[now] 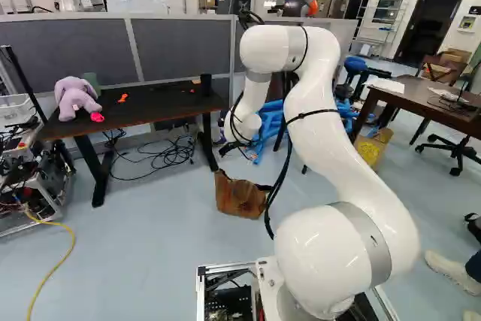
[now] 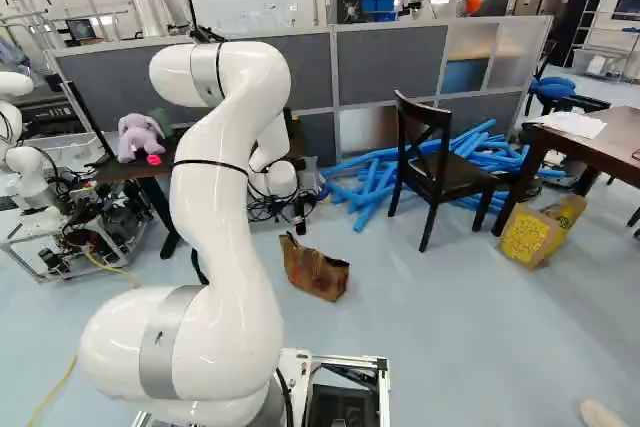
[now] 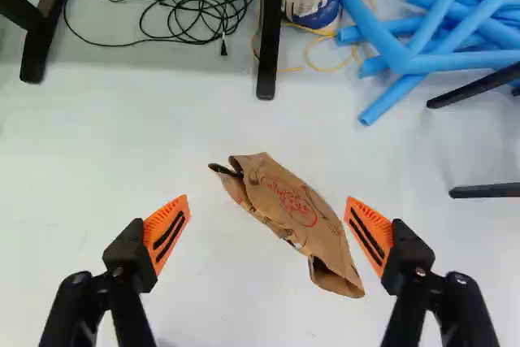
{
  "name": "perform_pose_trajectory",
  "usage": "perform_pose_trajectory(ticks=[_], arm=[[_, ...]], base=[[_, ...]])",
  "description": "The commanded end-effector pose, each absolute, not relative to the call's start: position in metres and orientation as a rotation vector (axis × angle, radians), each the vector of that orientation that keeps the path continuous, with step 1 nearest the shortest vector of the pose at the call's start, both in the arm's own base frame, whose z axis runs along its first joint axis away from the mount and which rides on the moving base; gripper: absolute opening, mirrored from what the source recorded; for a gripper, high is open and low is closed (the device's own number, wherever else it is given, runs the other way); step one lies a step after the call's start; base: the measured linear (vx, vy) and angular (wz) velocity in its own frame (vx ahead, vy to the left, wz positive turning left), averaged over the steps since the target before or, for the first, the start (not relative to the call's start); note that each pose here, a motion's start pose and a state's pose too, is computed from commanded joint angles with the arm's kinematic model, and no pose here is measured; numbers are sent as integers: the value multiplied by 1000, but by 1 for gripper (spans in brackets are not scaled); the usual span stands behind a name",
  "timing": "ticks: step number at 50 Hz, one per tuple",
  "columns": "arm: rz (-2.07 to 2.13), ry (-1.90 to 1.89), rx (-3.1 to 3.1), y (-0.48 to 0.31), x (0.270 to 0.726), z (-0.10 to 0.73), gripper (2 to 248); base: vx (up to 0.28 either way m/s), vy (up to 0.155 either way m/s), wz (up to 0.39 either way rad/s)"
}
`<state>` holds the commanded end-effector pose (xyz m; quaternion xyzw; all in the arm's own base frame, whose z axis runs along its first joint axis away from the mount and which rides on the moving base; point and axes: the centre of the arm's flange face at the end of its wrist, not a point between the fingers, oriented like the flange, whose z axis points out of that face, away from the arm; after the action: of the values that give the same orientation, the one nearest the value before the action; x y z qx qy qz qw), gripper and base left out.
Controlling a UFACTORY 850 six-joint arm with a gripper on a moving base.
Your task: Pick up the bag on the ground and place it on the table
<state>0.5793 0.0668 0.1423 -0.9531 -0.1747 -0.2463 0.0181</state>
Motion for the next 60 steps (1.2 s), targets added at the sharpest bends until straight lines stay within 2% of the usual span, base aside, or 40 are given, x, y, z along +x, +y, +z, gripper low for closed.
perform_pose_trajectory(ticks=[26,60], arm=[[-603,-610,-3000,65,580,102,247],[-555,-1133,-2915,66,586,52,247]], base=[[0,0,0],[0,0,0]])
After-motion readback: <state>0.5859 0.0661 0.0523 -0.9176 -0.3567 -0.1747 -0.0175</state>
